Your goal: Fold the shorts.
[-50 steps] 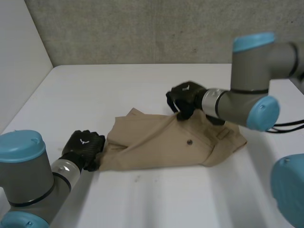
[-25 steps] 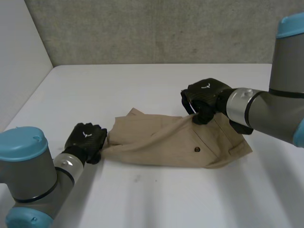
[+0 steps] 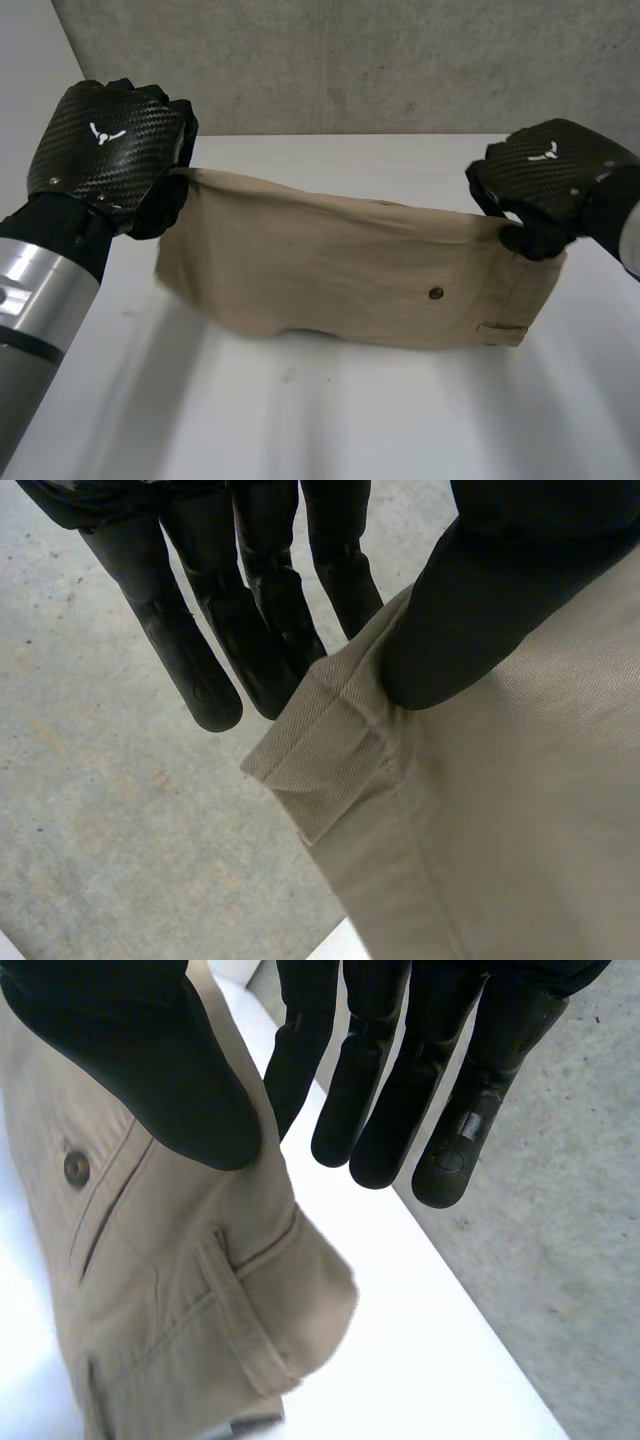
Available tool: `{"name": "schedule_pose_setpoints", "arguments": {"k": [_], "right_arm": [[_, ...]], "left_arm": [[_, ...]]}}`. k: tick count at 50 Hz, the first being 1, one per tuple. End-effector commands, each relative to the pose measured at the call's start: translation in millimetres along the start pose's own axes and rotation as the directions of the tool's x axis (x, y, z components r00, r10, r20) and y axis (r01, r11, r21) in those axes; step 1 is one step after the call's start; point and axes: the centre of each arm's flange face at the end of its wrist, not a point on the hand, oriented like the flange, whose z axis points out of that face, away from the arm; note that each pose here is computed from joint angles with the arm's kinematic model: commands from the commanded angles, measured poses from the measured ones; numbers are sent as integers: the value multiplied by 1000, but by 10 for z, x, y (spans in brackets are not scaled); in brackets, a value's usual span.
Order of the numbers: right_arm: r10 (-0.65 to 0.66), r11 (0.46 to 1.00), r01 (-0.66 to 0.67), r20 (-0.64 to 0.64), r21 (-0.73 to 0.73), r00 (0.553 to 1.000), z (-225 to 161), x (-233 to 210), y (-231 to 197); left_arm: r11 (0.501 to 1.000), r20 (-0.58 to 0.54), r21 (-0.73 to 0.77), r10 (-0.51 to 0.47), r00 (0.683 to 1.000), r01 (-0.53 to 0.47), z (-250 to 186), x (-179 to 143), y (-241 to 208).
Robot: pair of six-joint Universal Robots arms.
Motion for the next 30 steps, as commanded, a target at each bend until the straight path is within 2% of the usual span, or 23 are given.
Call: {"name": "schedule_pose_setpoints", "arguments": {"k": [1, 6, 10, 14, 18, 26, 30], "right_arm": [[-63, 996, 62, -9, -61, 998, -63, -64, 95], [-23, 994, 28, 42, -106, 999, 85, -130, 238], [94, 982, -80, 79, -173, 992, 349, -202, 447], [250, 942, -219, 98, -253, 963, 562, -262, 653], [323, 915, -281, 107, -290, 940, 645, -235, 770], [391, 881, -327, 136, -344, 911, 664, -125, 818], [391, 881, -324, 145, -345, 909, 727, -100, 815]], "left_arm": [[998, -32, -63, 0, 999, -2, -25, 61, 84], [987, -68, -163, -4, 998, -8, 57, 168, 375], [969, -98, -247, -9, 995, -15, 108, 264, 634], [957, -120, -290, -14, 993, -21, 137, 336, 783], [952, -123, -305, -16, 992, -23, 146, 349, 841], [953, -122, -303, -16, 992, -22, 134, 343, 834], [952, -124, -304, -16, 992, -23, 114, 348, 832]]}}
